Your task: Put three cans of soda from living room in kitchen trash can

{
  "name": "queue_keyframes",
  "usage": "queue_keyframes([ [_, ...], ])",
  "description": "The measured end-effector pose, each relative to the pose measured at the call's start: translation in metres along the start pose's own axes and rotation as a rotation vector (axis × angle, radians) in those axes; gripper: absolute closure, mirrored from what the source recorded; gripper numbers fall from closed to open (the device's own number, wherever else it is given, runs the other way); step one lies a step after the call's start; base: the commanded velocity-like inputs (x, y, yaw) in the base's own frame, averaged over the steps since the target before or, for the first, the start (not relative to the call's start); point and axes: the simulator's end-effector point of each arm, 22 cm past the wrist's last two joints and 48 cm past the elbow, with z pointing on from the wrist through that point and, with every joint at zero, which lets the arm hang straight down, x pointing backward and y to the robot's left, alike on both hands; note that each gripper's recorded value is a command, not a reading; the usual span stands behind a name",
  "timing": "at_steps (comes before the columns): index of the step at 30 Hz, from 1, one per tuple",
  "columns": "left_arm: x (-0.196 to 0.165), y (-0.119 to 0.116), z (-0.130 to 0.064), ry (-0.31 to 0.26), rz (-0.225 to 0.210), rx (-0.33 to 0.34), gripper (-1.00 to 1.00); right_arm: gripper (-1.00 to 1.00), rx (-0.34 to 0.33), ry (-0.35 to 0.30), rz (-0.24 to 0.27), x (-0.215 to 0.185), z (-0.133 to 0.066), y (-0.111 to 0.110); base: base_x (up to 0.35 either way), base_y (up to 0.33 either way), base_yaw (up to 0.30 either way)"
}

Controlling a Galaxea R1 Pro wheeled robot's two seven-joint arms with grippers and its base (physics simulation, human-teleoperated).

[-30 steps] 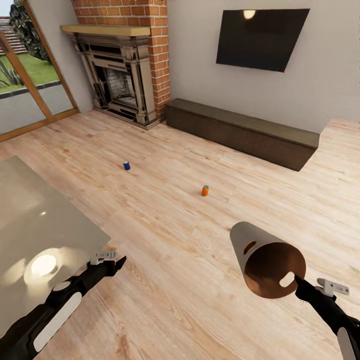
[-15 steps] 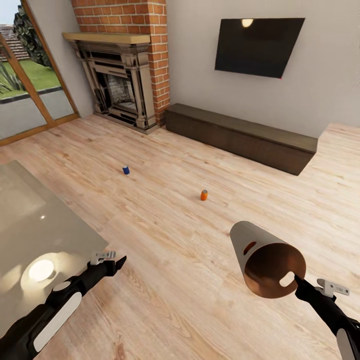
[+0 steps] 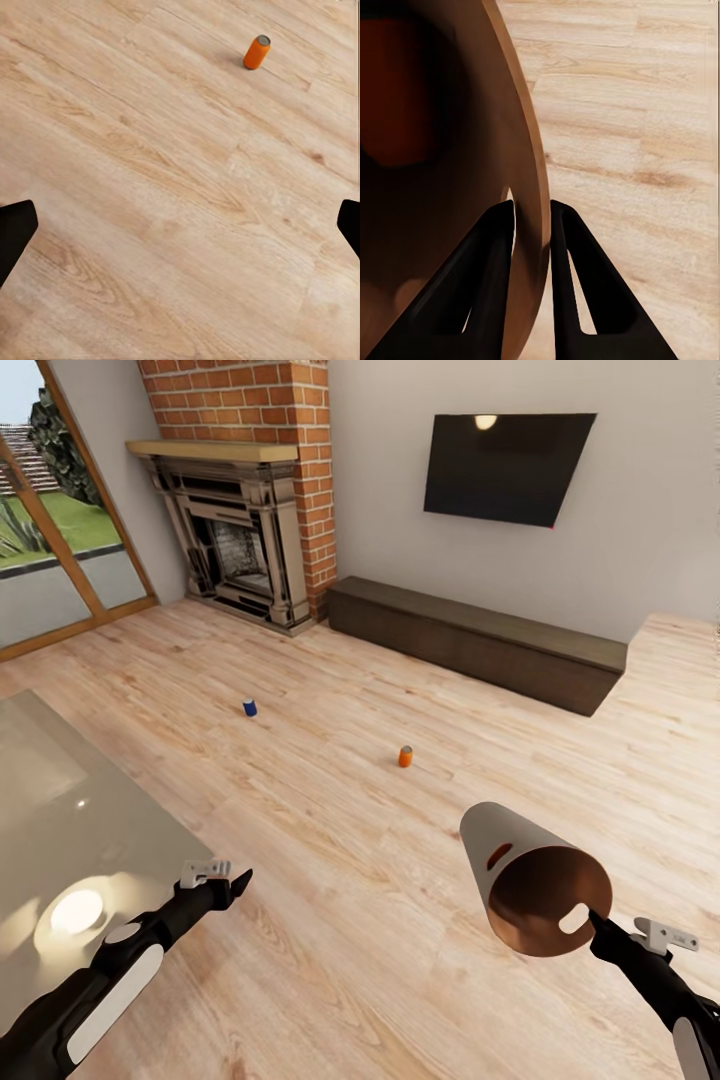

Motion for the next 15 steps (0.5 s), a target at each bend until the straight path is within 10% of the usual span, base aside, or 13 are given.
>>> queue_keyframes([
  [15, -0.0068, -0.0014, -0.0025, -0.014, 0.002, 0.002, -1.00, 1.00, -0.008, 0.005, 0.006, -0.0002, -0.0011, 0.0027, 0.000, 0.000, -0.143],
])
